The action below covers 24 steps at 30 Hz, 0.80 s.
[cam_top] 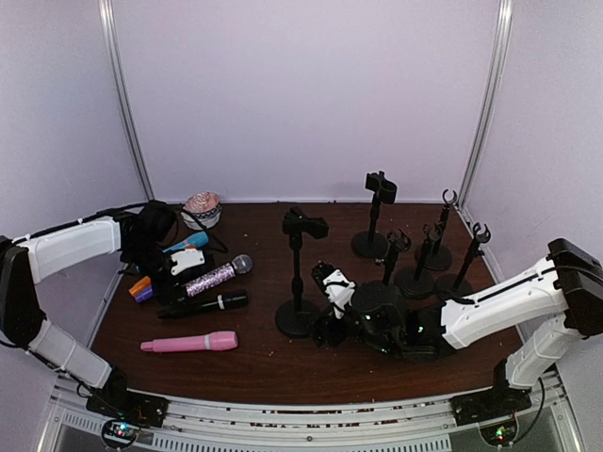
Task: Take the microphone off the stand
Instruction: Place the microphone at the center of the board, then pick up the knob on the microphone stand.
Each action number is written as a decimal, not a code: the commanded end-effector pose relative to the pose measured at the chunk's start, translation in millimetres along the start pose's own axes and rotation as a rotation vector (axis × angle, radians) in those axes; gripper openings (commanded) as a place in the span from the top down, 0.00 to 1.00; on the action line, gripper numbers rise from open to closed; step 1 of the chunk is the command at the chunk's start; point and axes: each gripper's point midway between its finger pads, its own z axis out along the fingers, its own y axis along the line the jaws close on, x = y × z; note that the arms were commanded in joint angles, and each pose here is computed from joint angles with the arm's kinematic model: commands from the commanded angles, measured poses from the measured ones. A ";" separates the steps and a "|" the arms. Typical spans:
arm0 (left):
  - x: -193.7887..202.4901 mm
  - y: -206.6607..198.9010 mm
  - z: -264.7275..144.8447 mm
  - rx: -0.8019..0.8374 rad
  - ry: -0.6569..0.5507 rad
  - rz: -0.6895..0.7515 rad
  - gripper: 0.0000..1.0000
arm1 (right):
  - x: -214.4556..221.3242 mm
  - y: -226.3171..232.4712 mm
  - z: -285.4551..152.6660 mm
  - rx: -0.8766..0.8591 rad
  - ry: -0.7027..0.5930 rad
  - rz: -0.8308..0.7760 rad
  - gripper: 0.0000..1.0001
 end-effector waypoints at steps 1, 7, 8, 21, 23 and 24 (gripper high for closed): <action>-21.8 1.7 -38.5 -0.009 -0.106 -0.044 0.14 | -46.2 3.5 15.8 -0.037 -0.118 0.029 0.16; -47.5 10.4 -78.2 -0.057 -0.229 -0.076 0.02 | -45.1 -7.3 37.8 -0.020 -0.121 0.045 0.21; -49.8 13.0 -83.8 -0.070 -0.239 -0.080 0.02 | -43.6 -8.2 41.4 -0.018 -0.119 0.044 0.22; -65.4 34.5 -124.9 -0.109 -0.359 -0.125 0.02 | -40.2 -19.8 67.1 0.084 -0.136 0.008 0.45; -68.0 32.2 -123.3 -0.088 -0.369 -0.120 0.03 | -40.5 -20.4 70.2 0.095 -0.139 -0.001 0.50; -69.5 32.6 -123.0 -0.081 -0.373 -0.121 0.03 | -41.1 -20.7 71.7 0.100 -0.142 -0.004 0.52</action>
